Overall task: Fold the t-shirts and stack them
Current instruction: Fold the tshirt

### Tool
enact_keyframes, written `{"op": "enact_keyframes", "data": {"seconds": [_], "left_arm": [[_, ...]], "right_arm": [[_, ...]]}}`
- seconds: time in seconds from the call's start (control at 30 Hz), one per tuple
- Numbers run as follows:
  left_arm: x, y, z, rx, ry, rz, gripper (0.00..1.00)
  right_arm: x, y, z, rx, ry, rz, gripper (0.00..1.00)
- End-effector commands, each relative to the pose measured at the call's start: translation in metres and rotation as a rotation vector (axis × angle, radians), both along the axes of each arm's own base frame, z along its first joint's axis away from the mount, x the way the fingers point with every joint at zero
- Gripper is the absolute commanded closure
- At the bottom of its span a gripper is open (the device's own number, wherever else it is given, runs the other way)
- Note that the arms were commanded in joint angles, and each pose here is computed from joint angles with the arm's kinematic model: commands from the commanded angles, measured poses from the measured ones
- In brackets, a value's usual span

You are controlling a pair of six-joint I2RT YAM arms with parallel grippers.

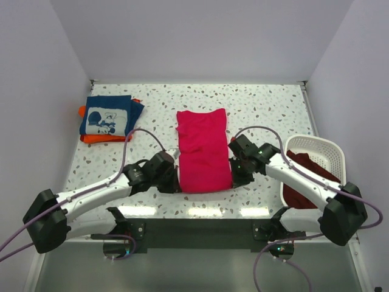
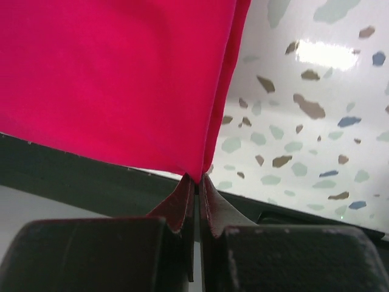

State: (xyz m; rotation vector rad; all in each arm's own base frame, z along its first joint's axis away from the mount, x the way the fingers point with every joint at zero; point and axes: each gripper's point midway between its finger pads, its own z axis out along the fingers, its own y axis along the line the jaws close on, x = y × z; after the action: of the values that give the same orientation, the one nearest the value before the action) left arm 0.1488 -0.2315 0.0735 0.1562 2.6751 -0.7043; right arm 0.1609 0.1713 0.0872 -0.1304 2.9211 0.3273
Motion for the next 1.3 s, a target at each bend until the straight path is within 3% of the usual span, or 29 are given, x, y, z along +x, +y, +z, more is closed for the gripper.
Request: {"op": "enact_keyframes", "data": {"seconds": [0.0,0.3,0.43,0.73,1.03,1.27], "left_arm": [[-0.020,0.012,0.002,0.047,0.041,0.081,1.00],[-0.008,0.002,0.070,-0.026,-0.063,0.137,1.00],[0.011,0.000,0.078,0.042,-0.105,0.164,1.00],[0.088,0.000,0.088,0.040,-0.195,0.223,1.00],[0.147,0.006,0.091,0.105,-0.231,0.201,1.00],[0.192,0.007,0.101,0.074,-0.264,0.211,1.00]], "right_arm": [[-0.028,-0.018,0.009,-0.044,0.026,-0.023,1.00],[-0.020,-0.015,0.059,-0.009,-0.068,-0.041,1.00],[0.007,-0.013,0.075,-0.055,-0.151,-0.068,1.00],[0.082,0.006,0.097,-0.077,-0.283,-0.137,1.00],[0.135,0.011,0.095,-0.101,-0.295,-0.174,1.00],[0.173,0.010,0.094,-0.113,-0.312,-0.196,1.00]]}}
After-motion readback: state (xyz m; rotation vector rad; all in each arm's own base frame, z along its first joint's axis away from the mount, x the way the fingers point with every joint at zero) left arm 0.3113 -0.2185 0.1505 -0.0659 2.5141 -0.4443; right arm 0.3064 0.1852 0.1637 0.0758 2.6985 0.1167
